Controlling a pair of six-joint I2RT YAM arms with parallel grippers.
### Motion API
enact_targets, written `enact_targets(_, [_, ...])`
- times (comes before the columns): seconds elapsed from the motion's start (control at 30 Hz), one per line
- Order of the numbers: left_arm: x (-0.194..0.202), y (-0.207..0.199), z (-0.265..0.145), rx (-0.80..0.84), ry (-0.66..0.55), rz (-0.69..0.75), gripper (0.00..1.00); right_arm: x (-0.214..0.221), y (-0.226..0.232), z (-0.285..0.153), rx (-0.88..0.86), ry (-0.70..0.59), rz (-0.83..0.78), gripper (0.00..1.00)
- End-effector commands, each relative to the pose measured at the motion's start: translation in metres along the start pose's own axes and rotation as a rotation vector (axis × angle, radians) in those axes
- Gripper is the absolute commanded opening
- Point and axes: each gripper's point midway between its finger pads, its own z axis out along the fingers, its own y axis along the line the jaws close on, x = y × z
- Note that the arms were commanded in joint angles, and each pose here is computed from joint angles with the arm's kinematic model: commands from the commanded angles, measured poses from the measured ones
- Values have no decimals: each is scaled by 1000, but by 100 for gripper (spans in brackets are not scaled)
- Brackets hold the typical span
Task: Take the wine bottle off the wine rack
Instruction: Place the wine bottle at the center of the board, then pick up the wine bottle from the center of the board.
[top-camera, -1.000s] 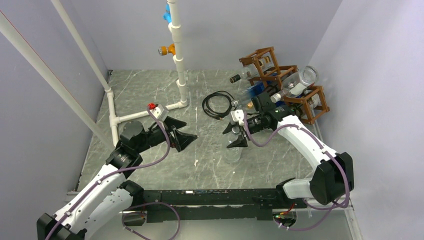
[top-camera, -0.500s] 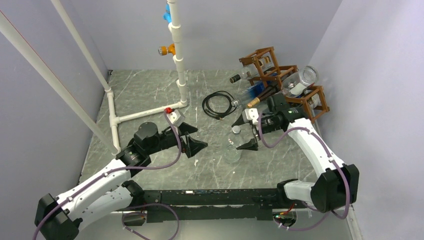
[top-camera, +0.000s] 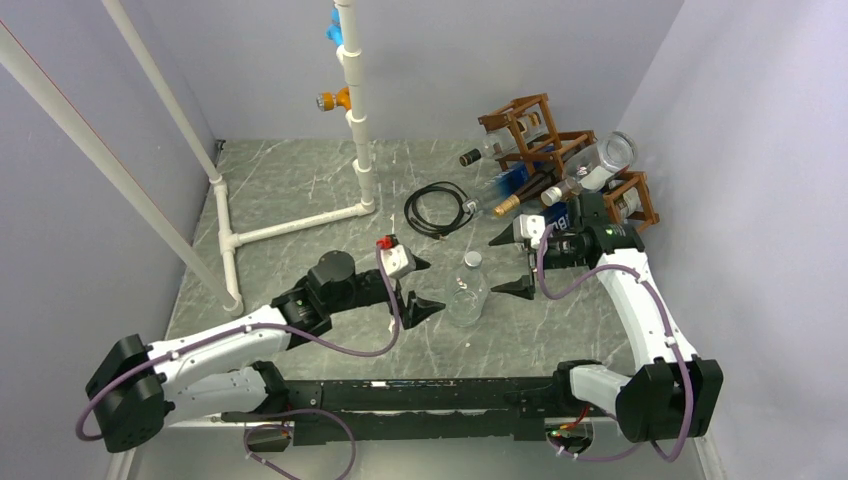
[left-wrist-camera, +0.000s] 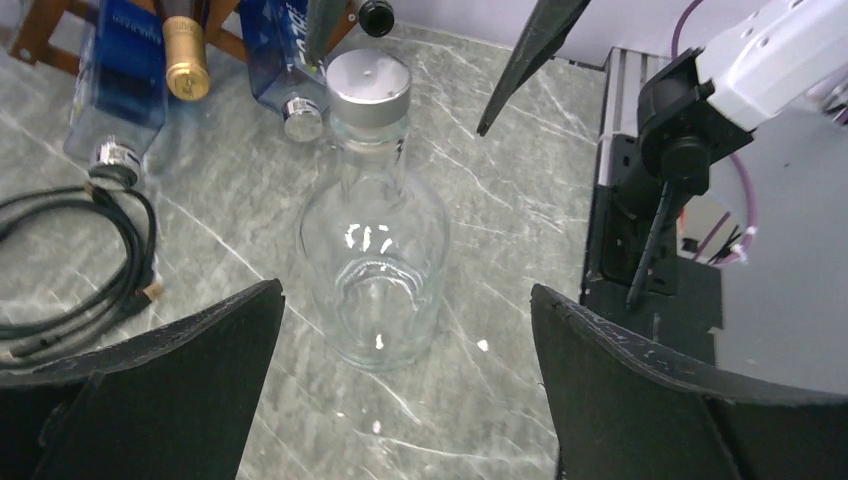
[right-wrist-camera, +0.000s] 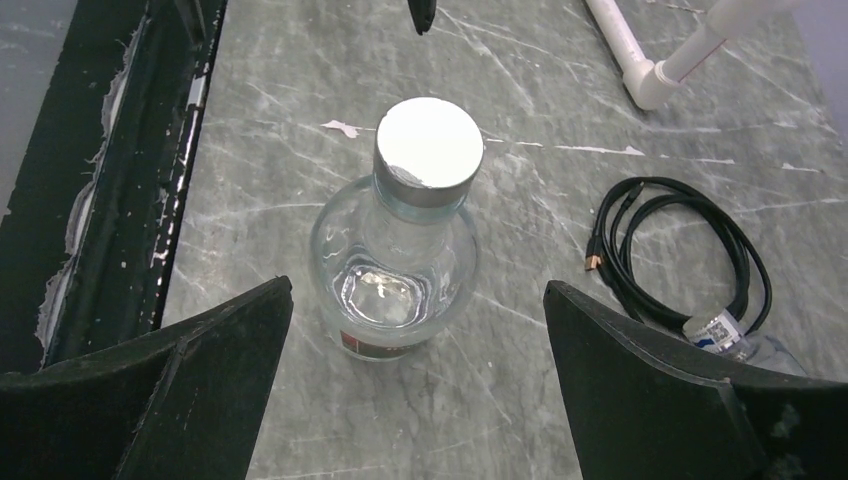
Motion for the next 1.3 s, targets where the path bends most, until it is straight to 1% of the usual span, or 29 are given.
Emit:
enact_targets(0.0, [-40,2,18,3,-154,210,99,-10,-1,-3,14,-50,-51,100])
enact_targets(0.13, [-41,11,34,-15,-183,236,99,-7,-2,-3,19,-48,-47,100])
enact_targets(0.27, [-43,13,48,-20,-219,217,99,-4,-2,-2,19,-47,-45,100])
enact_targets(0.4, [-44,10,61,-10,-248,200,99,-2,-2,-2,18,-41,-43,100])
enact_targets(0.63, [-40,5,77,-12,-261,173,98,1,-3,-2,16,-36,-38,100])
enact_targets(0.77, [-35,13,86,-45,-249,156,93,2,-2,-1,15,-34,-36,100])
enact_targets(0.87, [-32,17,94,-55,-226,149,84,2,-3,-1,16,-33,-34,100])
enact_targets(0.93, [-32,17,97,-56,-223,148,81,3,-3,-1,16,-32,-34,100])
enact_targets(0.97, [-31,17,98,-55,-226,117,78,4,-3,-1,17,-32,-33,100])
enact_targets(1.27, [-25,16,106,-54,-220,86,67,7,-4,-1,18,-24,-27,100])
